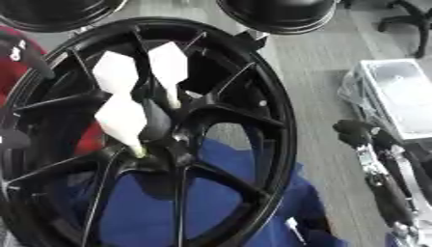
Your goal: Pull the pin out of the wheel hub.
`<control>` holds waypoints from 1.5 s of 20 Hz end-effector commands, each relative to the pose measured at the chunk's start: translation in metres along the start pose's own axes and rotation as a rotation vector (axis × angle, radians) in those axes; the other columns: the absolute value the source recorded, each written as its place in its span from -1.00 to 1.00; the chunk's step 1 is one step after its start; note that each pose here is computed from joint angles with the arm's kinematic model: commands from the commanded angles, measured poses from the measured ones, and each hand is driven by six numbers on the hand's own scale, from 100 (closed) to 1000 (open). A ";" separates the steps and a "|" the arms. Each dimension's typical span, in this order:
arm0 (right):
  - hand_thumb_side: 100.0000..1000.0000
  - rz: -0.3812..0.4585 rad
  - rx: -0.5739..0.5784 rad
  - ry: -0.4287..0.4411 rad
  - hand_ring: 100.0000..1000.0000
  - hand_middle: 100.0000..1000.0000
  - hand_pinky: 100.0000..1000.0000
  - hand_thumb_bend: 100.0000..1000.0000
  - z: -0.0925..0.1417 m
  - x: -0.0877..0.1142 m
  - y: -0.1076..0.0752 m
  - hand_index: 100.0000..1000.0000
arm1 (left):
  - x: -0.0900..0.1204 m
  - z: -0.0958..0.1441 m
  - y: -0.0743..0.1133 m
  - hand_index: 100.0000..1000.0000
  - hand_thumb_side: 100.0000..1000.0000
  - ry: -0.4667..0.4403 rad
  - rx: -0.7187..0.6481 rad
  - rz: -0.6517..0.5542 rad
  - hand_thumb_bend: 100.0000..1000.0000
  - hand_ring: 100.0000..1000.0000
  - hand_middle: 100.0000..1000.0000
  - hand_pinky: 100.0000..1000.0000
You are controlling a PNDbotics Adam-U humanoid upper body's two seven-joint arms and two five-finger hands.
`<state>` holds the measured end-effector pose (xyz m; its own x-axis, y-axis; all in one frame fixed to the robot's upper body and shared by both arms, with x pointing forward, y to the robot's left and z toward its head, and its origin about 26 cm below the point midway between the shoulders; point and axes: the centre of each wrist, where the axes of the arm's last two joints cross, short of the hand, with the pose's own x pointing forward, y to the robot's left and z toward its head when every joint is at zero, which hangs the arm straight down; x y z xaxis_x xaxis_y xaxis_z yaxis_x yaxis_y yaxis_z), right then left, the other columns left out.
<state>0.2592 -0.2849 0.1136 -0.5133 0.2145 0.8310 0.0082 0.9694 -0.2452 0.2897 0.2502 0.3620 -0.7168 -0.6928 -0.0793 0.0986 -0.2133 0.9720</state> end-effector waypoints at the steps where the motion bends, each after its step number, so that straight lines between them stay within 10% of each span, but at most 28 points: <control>1: 0.36 0.024 0.010 -0.011 0.63 0.32 0.70 -1.00 -0.001 0.004 -0.005 0.45 | -0.002 -0.006 0.017 0.64 -0.22 -0.017 -0.054 -0.019 -0.12 0.55 0.46 0.63; 13: 0.39 0.021 0.007 0.000 0.63 0.32 0.70 -1.00 0.000 0.003 -0.004 0.44 | -0.033 -0.040 0.052 0.66 -0.42 -0.038 -0.027 -0.058 -0.20 0.56 0.52 0.65; 30: 0.44 0.004 0.011 0.001 0.63 0.32 0.70 -1.00 -0.004 0.004 0.003 0.44 | -0.057 -0.079 0.048 0.75 -0.44 -0.070 -0.060 0.014 -0.02 0.59 0.61 0.61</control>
<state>0.2605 -0.2810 0.1141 -0.5015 0.2093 0.8395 -0.0008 0.9702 -0.2424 0.3919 0.2241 0.3853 -0.7577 -0.6518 -0.0320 0.1722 -0.2470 0.9536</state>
